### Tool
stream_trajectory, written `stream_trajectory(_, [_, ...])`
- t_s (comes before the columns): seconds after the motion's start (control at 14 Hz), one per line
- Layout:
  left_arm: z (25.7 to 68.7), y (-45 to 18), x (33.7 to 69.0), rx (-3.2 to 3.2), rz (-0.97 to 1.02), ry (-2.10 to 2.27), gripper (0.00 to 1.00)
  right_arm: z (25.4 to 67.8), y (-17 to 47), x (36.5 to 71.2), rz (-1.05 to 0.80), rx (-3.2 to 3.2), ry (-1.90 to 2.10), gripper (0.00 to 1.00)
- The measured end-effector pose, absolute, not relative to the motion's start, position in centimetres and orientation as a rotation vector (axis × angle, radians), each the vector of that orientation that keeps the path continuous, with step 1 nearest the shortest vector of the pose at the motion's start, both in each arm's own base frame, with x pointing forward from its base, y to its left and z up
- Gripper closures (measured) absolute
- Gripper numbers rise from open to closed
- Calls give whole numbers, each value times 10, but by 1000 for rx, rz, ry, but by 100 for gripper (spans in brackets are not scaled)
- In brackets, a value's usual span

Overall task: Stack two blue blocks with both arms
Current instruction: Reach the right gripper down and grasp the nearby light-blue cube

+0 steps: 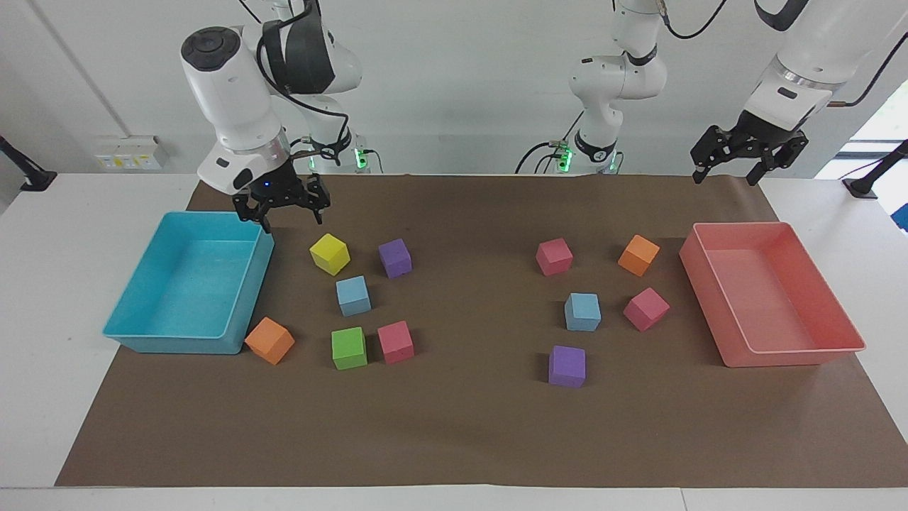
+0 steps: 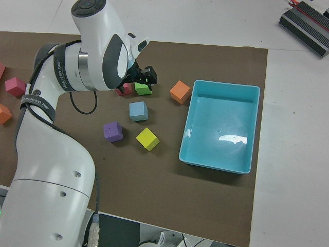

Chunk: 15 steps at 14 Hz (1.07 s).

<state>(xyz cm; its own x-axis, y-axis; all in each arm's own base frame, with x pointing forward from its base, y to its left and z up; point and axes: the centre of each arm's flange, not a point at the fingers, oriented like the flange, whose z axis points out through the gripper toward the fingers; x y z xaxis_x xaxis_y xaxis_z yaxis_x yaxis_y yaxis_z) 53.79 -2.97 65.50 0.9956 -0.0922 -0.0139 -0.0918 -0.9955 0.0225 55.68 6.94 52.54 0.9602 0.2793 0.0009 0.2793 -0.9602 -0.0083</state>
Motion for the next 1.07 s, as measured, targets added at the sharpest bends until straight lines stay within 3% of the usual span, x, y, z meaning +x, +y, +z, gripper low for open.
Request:
stream_trajectory(0.71, [653, -30, 535, 3116, -65, -144, 0, 400, 131, 587, -16, -3051, -755, 0])
stream_trajectory(1.07, [653, -27, 535, 3116, -65, -136, 0, 348, 131, 585, 13, -3043, -794, 0])
